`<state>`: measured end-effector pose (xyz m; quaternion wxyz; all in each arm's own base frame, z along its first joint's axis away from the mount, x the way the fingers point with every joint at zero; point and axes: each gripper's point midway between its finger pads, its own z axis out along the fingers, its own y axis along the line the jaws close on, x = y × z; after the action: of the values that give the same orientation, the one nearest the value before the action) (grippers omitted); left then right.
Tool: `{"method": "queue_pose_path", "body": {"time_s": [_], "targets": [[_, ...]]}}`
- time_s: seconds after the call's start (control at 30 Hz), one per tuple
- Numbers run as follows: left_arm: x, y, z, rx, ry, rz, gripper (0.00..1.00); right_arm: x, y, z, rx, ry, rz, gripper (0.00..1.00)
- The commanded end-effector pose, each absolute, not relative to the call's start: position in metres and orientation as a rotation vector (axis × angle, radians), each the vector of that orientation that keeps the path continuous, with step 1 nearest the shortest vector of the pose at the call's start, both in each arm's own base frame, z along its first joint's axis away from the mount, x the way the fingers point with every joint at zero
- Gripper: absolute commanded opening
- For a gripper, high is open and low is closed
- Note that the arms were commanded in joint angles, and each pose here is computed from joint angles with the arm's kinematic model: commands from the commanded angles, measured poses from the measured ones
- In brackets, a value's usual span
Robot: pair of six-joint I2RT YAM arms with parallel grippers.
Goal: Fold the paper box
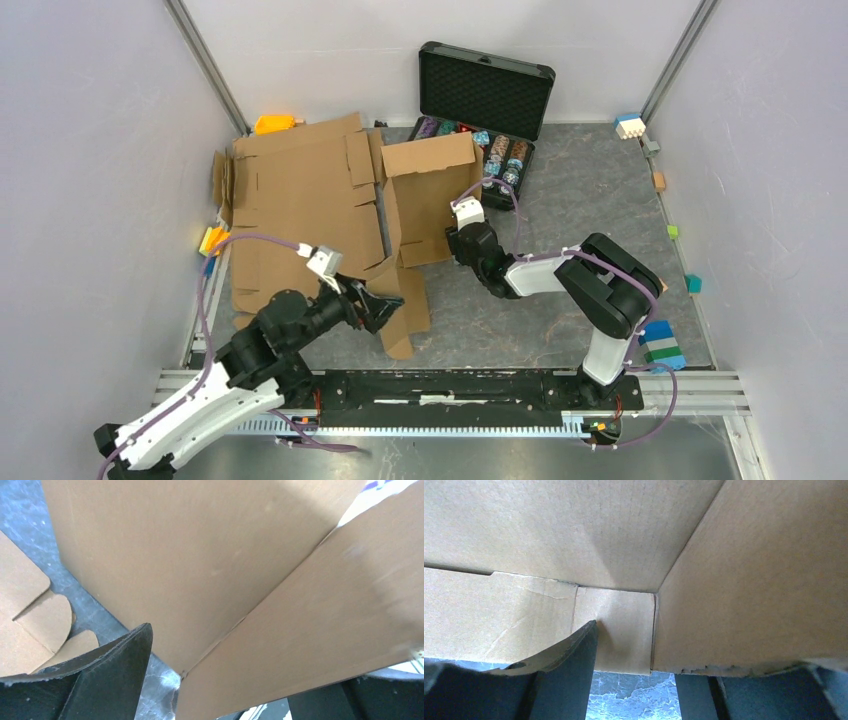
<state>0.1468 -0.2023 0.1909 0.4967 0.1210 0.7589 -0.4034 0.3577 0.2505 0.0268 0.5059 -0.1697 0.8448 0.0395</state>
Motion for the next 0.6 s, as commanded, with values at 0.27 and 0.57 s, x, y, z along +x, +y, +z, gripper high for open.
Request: {"method": "queue_pose_path", "body": {"time_s": [0.27, 0.57], "targets": [[0.159, -0.137, 0.289, -0.003, 1.805, -0.782, 1.00, 0.326, 0.231, -0.018, -0.526, 2.191, 0.034, 0.60], [0.184, -0.133, 0.347, 0.119, 1.886, -0.498, 1.00, 0.327, 0.233, -0.013, -0.525, 2.181, 0.044, 0.61]]}}
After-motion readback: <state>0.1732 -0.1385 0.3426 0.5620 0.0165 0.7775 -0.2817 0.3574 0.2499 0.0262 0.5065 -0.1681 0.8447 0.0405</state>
